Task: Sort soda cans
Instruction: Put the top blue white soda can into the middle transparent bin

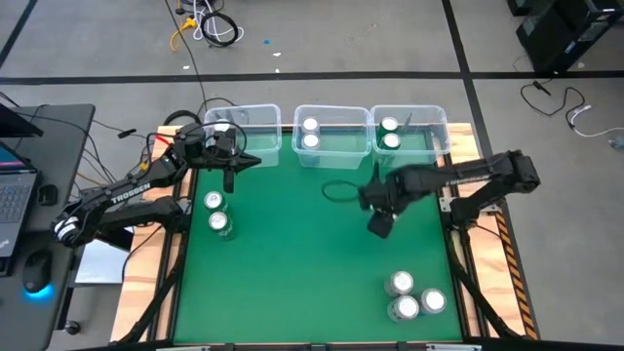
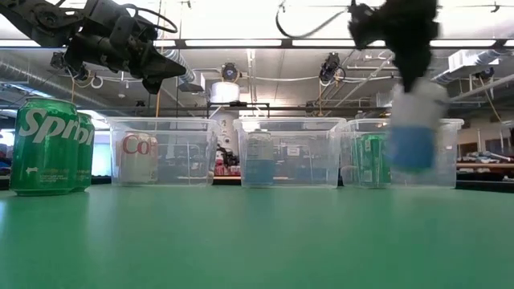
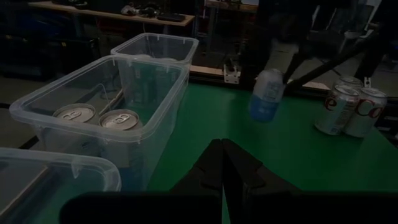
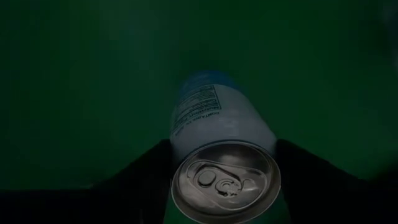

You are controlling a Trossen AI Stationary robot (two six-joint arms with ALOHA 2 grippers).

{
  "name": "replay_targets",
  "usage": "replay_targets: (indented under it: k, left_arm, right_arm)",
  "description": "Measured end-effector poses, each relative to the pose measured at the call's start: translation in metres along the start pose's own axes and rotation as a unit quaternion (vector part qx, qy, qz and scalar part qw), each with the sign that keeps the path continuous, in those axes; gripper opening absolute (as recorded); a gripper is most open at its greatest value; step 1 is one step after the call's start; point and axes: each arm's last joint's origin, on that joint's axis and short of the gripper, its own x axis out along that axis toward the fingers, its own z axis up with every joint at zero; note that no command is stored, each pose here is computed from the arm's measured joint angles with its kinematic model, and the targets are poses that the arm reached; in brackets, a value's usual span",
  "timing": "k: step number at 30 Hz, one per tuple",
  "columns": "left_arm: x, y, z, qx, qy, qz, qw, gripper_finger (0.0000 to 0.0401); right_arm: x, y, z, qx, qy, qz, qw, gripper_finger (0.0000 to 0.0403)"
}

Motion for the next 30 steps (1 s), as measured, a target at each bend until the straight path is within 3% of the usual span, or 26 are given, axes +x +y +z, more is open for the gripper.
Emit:
replay_targets:
  k: [8,14,21,26,30]
  left_arm:
    - [0.0,0.001,0.0,0.0,0.0,0.014,1.0,0.0004]
    - [0.0,0.001,0.0,0.0,-0.001,0.014,1.0,0.0004]
    - [0.0,0.001,0.002,-0.003,-0.007,0.018,1.0,0.0004]
    - [0.0,0.001,0.002,-0.005,-0.01,0.018,1.0,0.0004]
    - [0.0,0.001,0.002,-0.006,-0.009,0.019,1.0,0.0004]
  right_arm:
    - [-0.058,-0.029,0.05,-0.006,-0.158,0.053,0.986,0.0236]
    - [-0.087,-0.056,0.088,-0.004,-0.247,0.014,0.969,0.0236]
    - [-0.086,-0.08,0.15,-0.039,-0.249,-0.026,0.967,0.0236]
    - [-0.078,-0.108,0.183,-0.036,-0.202,-0.054,0.977,0.0236]
    - [-0.062,-0.13,0.202,-0.029,-0.157,-0.045,0.986,0.0236]
